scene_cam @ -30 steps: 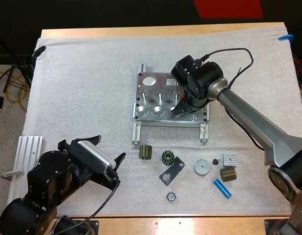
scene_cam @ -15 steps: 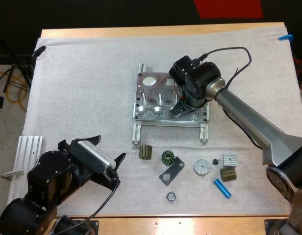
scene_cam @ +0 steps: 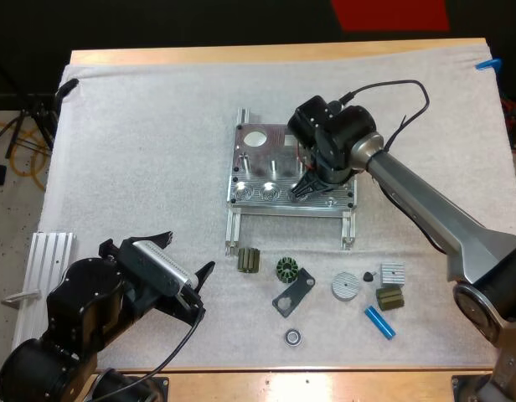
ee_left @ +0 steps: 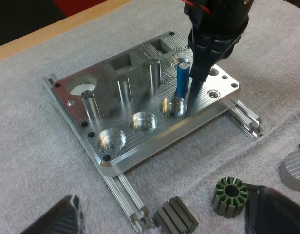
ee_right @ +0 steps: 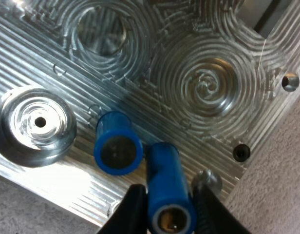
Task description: Load cells from left to right
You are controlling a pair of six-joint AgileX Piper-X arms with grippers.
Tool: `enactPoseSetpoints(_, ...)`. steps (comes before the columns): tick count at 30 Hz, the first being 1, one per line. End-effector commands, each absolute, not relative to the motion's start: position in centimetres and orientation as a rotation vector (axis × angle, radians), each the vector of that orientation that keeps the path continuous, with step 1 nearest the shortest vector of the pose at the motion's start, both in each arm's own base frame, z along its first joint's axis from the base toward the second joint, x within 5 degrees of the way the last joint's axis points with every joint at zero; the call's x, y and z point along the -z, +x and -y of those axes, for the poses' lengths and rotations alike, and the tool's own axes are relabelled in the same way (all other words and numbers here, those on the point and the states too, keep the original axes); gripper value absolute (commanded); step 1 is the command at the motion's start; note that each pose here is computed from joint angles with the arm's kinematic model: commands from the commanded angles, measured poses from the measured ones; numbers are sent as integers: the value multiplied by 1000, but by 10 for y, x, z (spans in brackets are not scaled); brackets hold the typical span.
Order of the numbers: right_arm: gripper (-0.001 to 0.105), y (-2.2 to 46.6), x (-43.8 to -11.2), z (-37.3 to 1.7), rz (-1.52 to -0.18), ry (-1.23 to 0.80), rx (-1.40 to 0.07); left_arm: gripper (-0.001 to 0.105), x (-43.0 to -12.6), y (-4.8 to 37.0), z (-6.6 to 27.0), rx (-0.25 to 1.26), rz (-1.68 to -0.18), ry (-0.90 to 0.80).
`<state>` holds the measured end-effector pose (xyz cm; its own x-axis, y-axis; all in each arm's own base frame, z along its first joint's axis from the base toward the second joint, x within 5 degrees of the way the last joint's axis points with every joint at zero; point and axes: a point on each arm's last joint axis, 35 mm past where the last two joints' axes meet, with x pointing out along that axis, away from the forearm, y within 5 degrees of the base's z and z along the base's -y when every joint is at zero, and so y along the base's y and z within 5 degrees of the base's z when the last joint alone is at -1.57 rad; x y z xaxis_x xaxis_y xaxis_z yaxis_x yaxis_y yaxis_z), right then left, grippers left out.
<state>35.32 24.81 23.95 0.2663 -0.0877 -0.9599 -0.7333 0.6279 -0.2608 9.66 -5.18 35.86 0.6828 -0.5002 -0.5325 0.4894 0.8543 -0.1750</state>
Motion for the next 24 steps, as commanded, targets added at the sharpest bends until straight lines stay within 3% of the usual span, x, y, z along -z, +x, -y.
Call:
enactPoseSetpoints(1, 37, 357, -234, -243, -1275, -865, -456, 69, -361, 96, 51, 555, -586, -23)
enactPoseSetpoints(2, 46, 358, -238, -244, -1262, -858, -458, 69, -361, 96, 51, 555, -586, -23)
enactPoseSetpoints(5, 58, 359, -249, -245, -1236, -841, -464, 69, -361, 96, 51, 555, -586, -23)
enactPoseSetpoints(9, 58, 359, -264, -245, -1195, -816, -476, 69, -361, 96, 51, 555, -586, -23)
enactPoseSetpoints(14, 58, 354, -282, -247, -1160, -721, -611, 69, -361, 96, 51, 555, -586, -23)
enactPoseSetpoints(24, 58, 352, -278, -248, -1194, -680, -640, 69, -361, 96, 51, 555, -586, -23)
